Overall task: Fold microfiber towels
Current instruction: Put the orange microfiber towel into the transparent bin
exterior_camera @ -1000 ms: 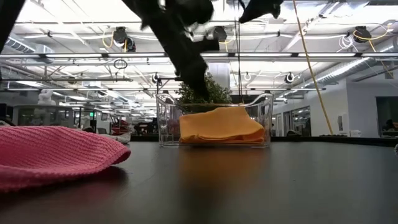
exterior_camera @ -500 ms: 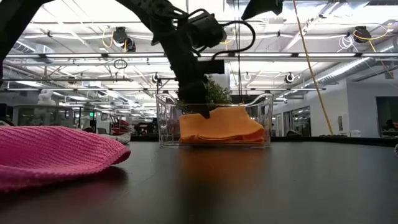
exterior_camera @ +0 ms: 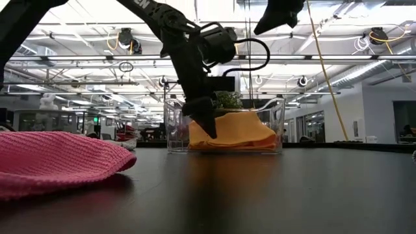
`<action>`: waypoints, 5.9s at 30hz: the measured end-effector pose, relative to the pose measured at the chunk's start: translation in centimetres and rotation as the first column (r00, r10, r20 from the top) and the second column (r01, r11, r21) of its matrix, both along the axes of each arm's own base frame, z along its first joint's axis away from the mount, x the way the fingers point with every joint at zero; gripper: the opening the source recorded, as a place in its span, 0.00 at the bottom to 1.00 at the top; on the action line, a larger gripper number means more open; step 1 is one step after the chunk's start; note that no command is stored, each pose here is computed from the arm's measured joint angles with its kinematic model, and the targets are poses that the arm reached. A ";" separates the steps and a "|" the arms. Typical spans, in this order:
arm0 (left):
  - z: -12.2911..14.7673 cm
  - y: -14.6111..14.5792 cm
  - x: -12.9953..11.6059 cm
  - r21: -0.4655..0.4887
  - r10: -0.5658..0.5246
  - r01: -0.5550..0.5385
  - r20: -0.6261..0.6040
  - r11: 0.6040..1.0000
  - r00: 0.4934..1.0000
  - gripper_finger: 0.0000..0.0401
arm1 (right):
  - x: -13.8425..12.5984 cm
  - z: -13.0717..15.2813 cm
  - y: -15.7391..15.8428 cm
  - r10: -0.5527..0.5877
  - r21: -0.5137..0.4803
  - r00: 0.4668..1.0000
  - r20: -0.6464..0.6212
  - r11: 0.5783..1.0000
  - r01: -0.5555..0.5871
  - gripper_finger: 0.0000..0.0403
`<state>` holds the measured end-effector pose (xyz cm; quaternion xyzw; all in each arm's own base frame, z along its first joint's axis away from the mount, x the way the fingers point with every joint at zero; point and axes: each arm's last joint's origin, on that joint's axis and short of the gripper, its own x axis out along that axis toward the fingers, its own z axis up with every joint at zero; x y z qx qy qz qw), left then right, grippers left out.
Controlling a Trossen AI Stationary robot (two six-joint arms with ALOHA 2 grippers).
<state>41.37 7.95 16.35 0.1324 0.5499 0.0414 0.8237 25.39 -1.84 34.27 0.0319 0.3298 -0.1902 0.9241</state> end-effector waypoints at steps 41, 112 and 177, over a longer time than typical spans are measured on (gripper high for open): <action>12.5 -2.1 -8.2 0.020 0.350 -0.352 0.063 0.936 0.935 0.11 | 5.4 -11.0 -9.4 0.072 -0.087 0.856 -0.511 0.987 -0.135 0.32; 3.3 4.5 -1.9 0.121 0.159 -0.165 0.059 0.979 0.985 0.12 | 3.9 -12.3 -11.9 0.174 -0.158 0.853 -0.492 0.946 -0.284 0.12; 4.3 3.2 -1.8 0.178 0.128 -0.138 0.068 0.974 0.989 0.67 | 3.8 -12.4 -11.8 0.167 -0.136 0.851 -0.498 0.954 -0.267 0.06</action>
